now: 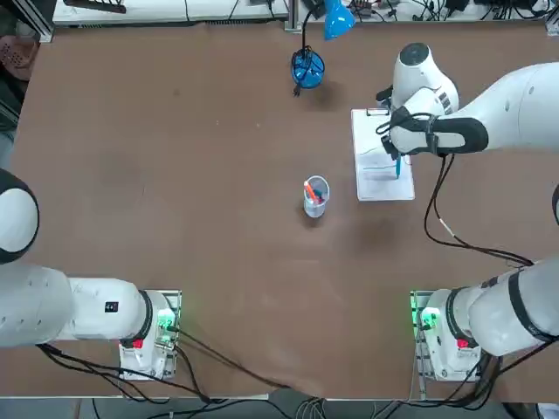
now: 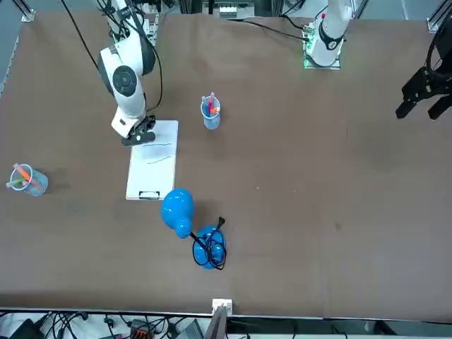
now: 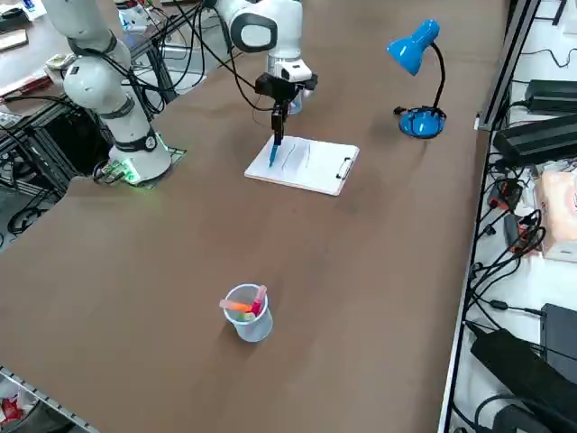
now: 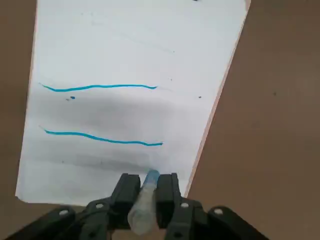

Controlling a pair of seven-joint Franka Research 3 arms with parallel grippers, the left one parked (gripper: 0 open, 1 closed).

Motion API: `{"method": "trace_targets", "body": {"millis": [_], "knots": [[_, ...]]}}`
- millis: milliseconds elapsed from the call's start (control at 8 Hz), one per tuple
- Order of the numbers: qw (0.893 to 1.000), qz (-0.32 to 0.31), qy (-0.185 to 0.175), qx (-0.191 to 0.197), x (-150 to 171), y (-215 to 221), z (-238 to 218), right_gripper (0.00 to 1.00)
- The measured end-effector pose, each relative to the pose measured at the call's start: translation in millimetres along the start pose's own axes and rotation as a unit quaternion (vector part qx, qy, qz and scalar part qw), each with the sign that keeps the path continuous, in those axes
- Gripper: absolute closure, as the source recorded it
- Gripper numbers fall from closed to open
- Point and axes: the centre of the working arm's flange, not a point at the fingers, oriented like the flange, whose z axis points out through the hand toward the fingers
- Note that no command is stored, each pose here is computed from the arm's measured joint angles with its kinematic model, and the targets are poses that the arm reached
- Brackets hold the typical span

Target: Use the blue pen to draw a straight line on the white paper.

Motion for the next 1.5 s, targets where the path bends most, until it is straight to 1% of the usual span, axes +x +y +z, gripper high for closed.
{"method": "trace_targets", "body": {"millis": [625,1500], "knots": [[1.0,0.02,0.007,0.0,0.1,-8.6,-1.0,0.78],[0.998,0.045,0.039,0.009,-6.2,-61.0,-11.2,0.78]]}}
